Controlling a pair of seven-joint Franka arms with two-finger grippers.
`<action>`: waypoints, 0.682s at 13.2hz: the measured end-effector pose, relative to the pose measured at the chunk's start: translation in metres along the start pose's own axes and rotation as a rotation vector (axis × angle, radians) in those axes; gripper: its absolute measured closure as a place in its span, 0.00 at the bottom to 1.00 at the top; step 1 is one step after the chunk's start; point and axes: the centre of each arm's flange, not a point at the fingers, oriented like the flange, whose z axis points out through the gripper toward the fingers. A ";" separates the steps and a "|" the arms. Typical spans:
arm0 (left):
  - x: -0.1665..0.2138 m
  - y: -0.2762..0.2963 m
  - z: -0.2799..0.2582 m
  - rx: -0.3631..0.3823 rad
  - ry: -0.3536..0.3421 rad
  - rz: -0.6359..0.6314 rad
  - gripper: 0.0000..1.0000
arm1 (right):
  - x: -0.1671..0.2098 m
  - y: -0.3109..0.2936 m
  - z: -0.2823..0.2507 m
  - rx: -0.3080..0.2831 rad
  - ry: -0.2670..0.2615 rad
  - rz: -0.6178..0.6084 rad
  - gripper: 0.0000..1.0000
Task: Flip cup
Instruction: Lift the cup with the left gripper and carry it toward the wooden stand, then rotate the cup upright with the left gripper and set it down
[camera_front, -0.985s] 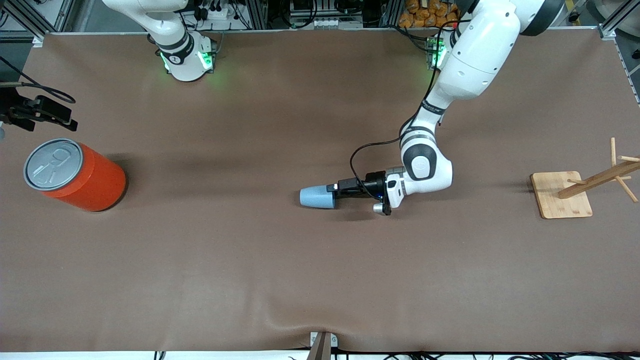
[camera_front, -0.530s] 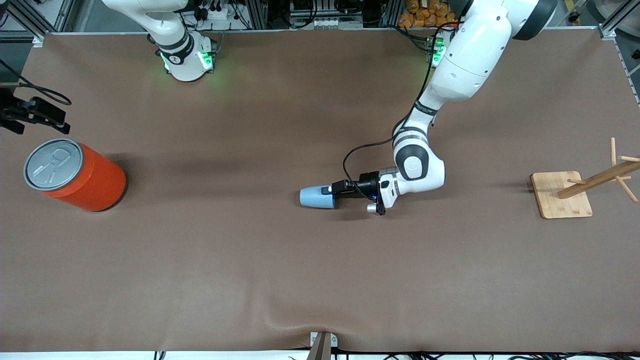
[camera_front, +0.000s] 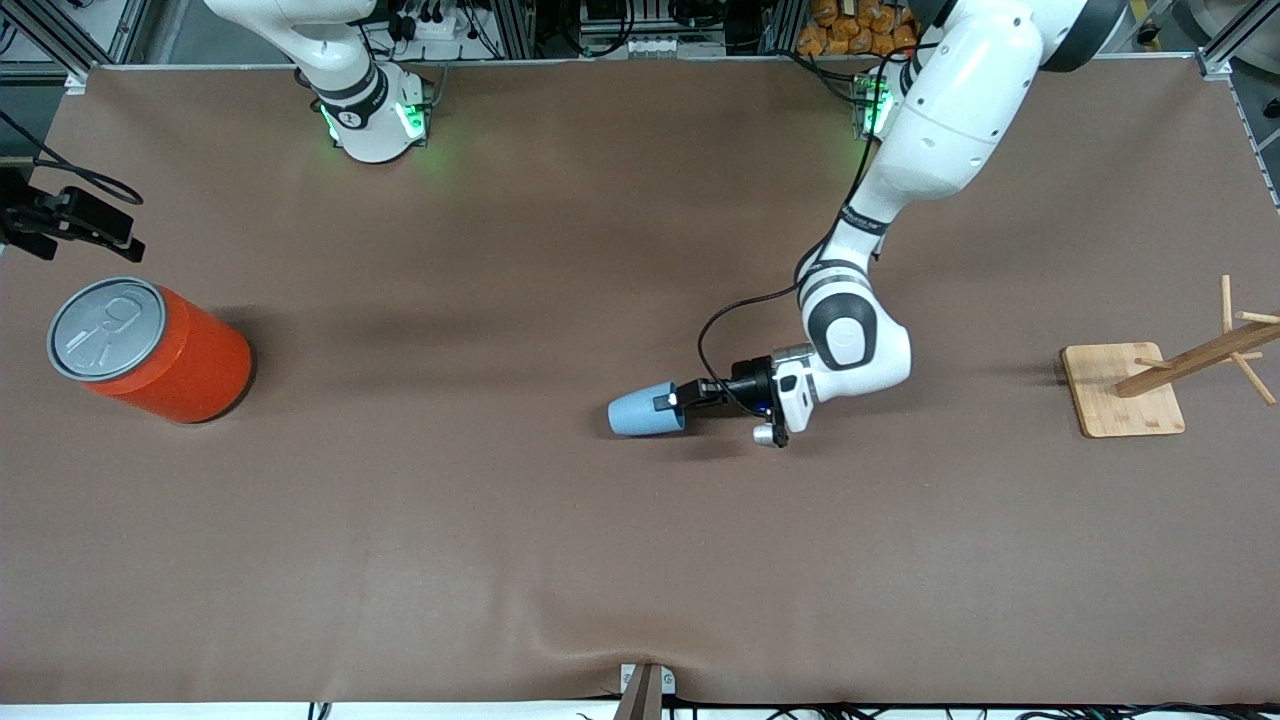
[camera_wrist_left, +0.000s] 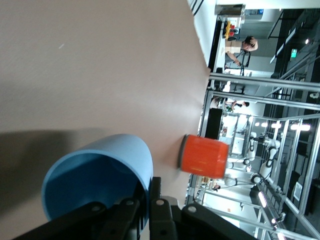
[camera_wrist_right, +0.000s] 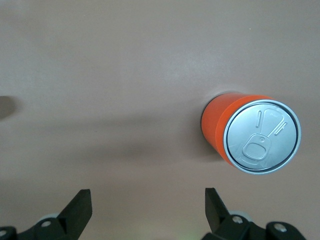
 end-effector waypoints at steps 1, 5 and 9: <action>0.007 0.024 -0.014 0.010 0.011 -0.022 0.95 | -0.001 0.001 -0.002 0.001 0.003 0.002 0.00; 0.031 0.095 -0.081 0.124 0.040 -0.050 0.95 | -0.010 0.001 -0.016 0.001 -0.013 0.002 0.00; 0.055 0.121 -0.154 0.397 0.073 -0.024 0.95 | -0.002 -0.002 -0.006 0.001 -0.023 -0.002 0.00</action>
